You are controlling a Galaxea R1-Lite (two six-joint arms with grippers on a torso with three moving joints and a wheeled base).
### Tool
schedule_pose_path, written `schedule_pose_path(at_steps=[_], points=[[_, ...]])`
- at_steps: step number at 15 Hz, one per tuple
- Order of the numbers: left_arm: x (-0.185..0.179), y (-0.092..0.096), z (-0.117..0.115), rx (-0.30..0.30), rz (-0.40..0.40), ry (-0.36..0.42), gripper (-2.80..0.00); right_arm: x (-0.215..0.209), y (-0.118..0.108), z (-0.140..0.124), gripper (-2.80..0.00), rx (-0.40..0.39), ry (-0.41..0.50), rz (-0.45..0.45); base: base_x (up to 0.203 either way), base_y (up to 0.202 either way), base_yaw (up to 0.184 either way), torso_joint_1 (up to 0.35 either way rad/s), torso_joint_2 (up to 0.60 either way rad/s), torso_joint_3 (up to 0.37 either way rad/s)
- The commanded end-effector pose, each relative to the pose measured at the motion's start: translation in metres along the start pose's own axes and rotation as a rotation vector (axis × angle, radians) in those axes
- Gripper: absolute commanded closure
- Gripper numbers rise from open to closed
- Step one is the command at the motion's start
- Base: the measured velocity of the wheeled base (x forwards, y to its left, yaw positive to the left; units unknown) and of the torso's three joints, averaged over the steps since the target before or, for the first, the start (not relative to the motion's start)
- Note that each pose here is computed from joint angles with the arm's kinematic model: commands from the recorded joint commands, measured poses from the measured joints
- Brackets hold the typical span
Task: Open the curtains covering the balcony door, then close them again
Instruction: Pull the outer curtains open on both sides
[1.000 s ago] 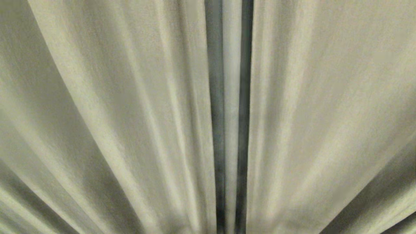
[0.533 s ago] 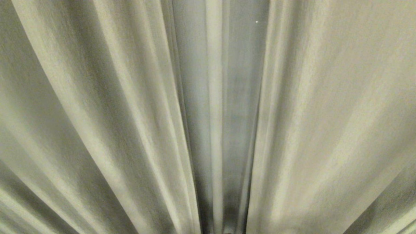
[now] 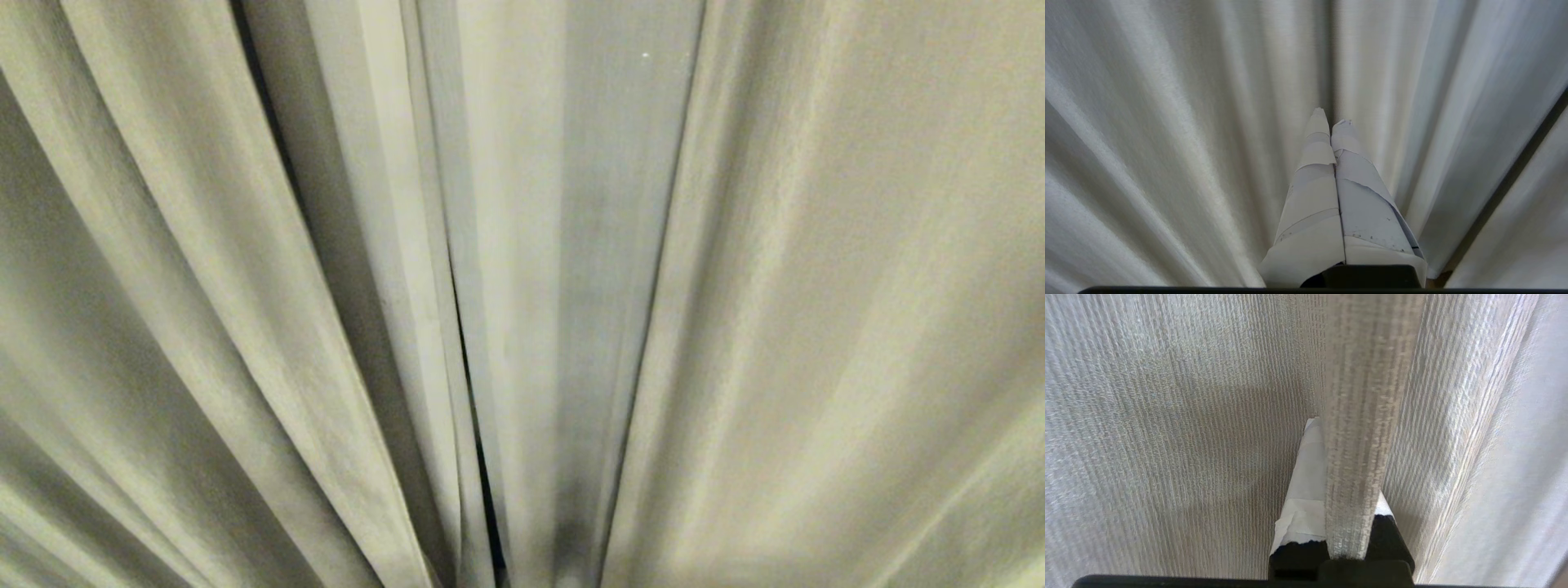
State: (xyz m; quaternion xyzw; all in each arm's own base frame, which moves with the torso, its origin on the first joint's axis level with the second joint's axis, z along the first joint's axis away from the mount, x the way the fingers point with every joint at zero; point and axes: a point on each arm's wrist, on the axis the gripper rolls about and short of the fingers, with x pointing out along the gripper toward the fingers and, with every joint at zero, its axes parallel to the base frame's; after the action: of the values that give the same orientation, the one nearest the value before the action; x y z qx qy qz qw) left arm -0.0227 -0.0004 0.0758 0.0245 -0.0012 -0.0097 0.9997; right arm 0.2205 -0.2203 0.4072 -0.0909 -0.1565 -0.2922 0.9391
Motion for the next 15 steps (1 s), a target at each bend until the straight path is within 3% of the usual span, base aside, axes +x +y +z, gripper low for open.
schedule_pose_path(at_steps=[1, 7, 13, 14, 15], points=[[0.000, 0.000, 0.000, 0.000, 0.000, -0.001, 0.00, -0.019, 0.013, 0.013, 0.00, 0.007, -0.014, 0.045, 0.000, 0.000, 0.000, 0.000, 0.00, 0.000], [0.000, 0.000, 0.000, 0.000, 0.001, -0.001, 0.00, -0.049, 0.058, 0.023, 0.00, 0.057, -0.013, 0.195, 0.000, 0.000, 0.000, 0.000, 0.00, 0.000], [0.000, 0.000, 0.000, 0.000, 0.000, -0.001, 0.00, -0.052, 0.063, 0.027, 0.00, 0.062, -0.017, 0.213, 0.000, 0.000, 0.000, 0.000, 0.00, 0.000], [0.000, 0.000, 0.000, 0.000, 0.000, -0.001, 0.00, -0.052, 0.063, 0.027, -2.78, 0.062, -0.019, 0.215, 0.000, 0.000, 0.000, 0.000, 0.00, 0.000], [0.000, 0.000, 0.000, 0.000, 0.000, -0.001, 0.00, -0.053, 0.063, 0.027, -2.80, 0.063, -0.018, 0.215, 0.000, 0.000, 0.000, 0.000, 0.00, 0.000]])
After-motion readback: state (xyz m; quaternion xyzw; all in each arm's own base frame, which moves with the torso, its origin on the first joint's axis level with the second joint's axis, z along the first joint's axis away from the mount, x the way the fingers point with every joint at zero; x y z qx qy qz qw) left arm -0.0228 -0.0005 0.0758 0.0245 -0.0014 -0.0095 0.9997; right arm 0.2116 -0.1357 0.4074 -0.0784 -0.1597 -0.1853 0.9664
